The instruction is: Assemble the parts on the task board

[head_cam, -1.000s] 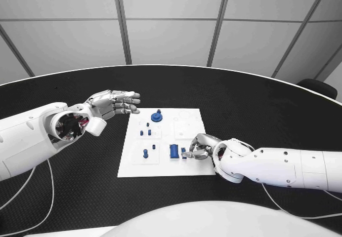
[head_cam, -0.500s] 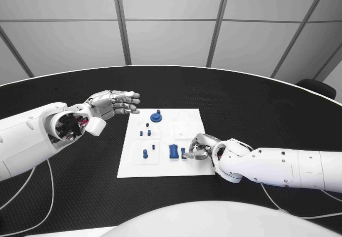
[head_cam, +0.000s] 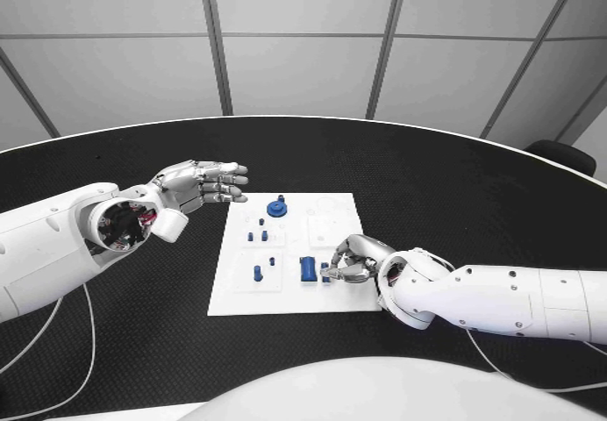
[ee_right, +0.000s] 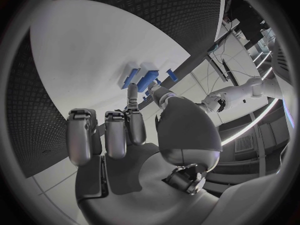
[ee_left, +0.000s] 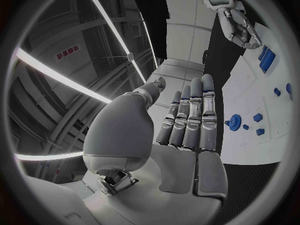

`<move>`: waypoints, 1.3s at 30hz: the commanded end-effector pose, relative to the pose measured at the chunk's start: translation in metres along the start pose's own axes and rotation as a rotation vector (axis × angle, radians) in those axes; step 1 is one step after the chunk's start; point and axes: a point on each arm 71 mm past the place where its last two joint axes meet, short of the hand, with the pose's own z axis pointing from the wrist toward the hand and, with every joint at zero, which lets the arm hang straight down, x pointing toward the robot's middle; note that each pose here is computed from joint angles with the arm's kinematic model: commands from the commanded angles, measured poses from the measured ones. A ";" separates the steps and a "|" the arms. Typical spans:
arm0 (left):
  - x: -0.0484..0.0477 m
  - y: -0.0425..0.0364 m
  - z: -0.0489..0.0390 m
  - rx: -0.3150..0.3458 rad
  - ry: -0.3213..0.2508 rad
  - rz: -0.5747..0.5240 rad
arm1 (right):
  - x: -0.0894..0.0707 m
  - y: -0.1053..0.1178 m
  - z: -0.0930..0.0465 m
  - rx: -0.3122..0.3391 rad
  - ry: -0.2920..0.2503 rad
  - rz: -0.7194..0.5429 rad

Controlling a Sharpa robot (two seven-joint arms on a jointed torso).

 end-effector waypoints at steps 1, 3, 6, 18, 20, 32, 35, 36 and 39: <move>0.0003 0.0004 0.0007 0.003 0.000 -0.003 | -0.007 0.000 -0.008 -0.060 -0.023 0.076; 0.0003 0.0010 0.0013 0.008 -0.002 -0.009 | -0.013 0.001 -0.012 -0.100 -0.041 0.131; -0.0009 0.0024 0.0017 0.022 -0.017 -0.035 | -0.025 -0.001 -0.014 -0.143 -0.073 0.224; -0.0269 -0.0005 -0.0006 0.163 -0.225 -0.149 | -0.116 -0.018 0.021 -0.166 -0.233 0.625; -0.0306 -0.0018 -0.0006 0.188 -0.261 -0.163 | -0.130 -0.023 0.027 -0.156 -0.267 0.693; -0.0362 -0.0067 0.0111 0.258 -0.385 -0.178 | -0.174 -0.026 0.051 -0.208 -0.351 0.844; -0.0367 -0.0067 0.0107 0.259 -0.387 -0.178 | -0.174 -0.026 0.050 -0.208 -0.350 0.845; -0.0363 -0.0064 0.0106 0.259 -0.389 -0.176 | -0.173 -0.025 0.050 -0.209 -0.350 0.846; -0.0340 -0.0046 0.0103 0.259 -0.399 -0.168 | -0.169 -0.019 0.050 -0.212 -0.355 0.855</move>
